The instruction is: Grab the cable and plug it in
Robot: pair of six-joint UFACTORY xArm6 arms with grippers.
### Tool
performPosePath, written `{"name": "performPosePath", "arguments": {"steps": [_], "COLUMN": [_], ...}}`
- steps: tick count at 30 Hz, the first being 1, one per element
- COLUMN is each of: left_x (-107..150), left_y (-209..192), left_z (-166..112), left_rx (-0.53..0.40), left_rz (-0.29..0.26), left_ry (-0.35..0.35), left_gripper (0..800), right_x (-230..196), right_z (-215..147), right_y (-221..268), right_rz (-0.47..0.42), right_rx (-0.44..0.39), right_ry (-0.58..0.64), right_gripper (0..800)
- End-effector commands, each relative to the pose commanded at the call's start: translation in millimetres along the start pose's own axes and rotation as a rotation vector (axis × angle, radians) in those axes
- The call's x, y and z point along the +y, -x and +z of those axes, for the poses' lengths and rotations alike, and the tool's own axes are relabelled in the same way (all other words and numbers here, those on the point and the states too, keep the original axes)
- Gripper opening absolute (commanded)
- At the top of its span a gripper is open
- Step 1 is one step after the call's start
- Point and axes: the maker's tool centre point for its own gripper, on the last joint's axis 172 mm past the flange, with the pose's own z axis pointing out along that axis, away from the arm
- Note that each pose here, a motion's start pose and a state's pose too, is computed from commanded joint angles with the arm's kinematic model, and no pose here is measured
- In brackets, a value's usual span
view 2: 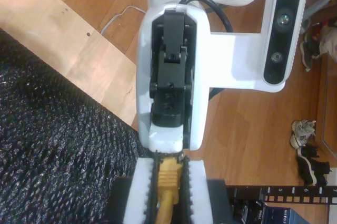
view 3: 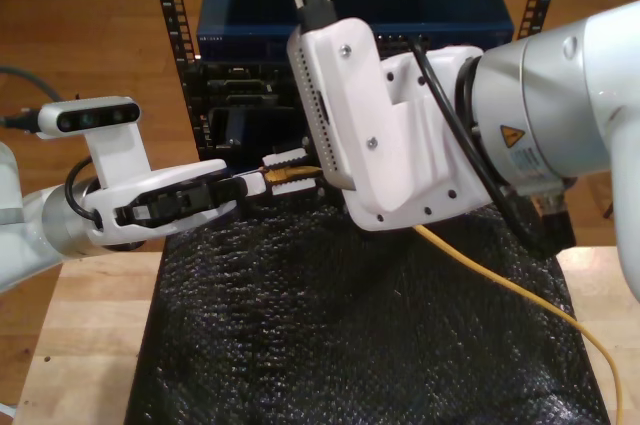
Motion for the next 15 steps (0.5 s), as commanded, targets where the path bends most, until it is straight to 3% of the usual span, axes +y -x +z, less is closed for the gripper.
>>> {"name": "performPosePath", "arguments": {"steps": [5, 9, 15], "left_x": [0.9, 0.9, 3.8], "left_y": [-0.4, -0.4, -0.5], "left_z": [0.3, 0.3, 1.3], "left_rx": [-0.001, -0.001, 0.001], "left_rz": [0.001, 0.001, -0.001], "left_ry": [0.003, 0.003, 0.016], "left_gripper": [43, 44, 192], "right_x": [0.0, 0.0, 0.0], "right_z": [0.0, 0.0, 0.0], "right_y": [0.2, 0.0, 0.0], "right_rz": [0.0, 0.0, 0.002], "right_rx": [-0.001, 0.0, 0.0], "right_ry": [0.0, 0.0, 0.0], "right_gripper": [112, 57, 6]}}
